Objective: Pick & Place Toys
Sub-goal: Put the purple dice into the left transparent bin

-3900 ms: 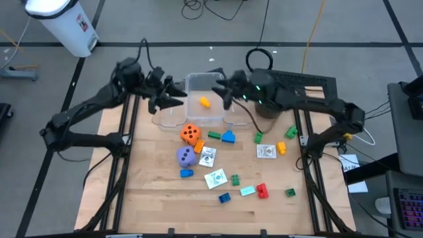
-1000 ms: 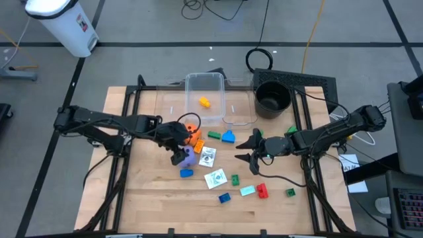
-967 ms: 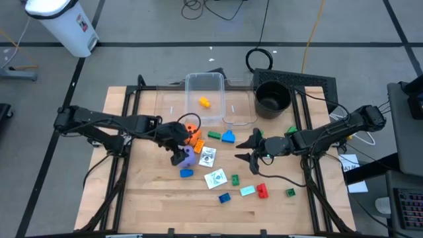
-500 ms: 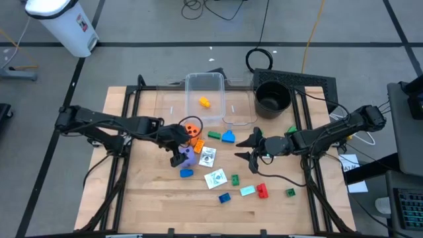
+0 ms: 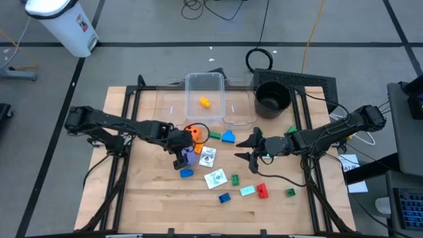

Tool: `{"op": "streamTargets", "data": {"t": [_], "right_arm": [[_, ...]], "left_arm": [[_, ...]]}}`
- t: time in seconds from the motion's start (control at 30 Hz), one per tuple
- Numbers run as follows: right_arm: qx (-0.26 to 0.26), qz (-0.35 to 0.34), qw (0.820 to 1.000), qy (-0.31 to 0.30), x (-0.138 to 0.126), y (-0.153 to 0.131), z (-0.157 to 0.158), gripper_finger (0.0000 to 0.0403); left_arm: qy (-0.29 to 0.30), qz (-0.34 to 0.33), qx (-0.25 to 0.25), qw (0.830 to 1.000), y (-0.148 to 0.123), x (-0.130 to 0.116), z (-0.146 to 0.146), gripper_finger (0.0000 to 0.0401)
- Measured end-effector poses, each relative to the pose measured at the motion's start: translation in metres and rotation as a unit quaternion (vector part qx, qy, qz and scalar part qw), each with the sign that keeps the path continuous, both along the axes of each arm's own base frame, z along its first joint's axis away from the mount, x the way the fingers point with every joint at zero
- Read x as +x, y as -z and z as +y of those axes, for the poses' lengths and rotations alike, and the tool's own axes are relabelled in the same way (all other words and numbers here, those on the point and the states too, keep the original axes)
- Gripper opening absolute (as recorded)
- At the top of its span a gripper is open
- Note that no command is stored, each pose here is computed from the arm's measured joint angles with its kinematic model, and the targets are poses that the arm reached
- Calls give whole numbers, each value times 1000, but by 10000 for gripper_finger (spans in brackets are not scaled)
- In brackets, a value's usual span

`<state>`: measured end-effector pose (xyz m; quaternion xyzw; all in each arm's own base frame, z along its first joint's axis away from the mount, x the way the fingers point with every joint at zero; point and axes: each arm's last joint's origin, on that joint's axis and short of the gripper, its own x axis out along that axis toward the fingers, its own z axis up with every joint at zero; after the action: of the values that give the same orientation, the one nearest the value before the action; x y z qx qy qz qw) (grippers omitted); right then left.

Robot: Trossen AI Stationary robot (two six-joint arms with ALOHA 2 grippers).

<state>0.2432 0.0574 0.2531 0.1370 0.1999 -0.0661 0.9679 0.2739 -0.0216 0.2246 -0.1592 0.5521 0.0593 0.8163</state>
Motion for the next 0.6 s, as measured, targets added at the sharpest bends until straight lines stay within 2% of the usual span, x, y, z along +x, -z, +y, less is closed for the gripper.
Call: {"op": "streamTargets", "data": {"t": [0.6], "right_arm": [[-1, 3, 1000, 0, 0, 1, 0, 180]], "left_arm": [[-6, 30, 21, 999, 13, 5, 1, 400]]}}
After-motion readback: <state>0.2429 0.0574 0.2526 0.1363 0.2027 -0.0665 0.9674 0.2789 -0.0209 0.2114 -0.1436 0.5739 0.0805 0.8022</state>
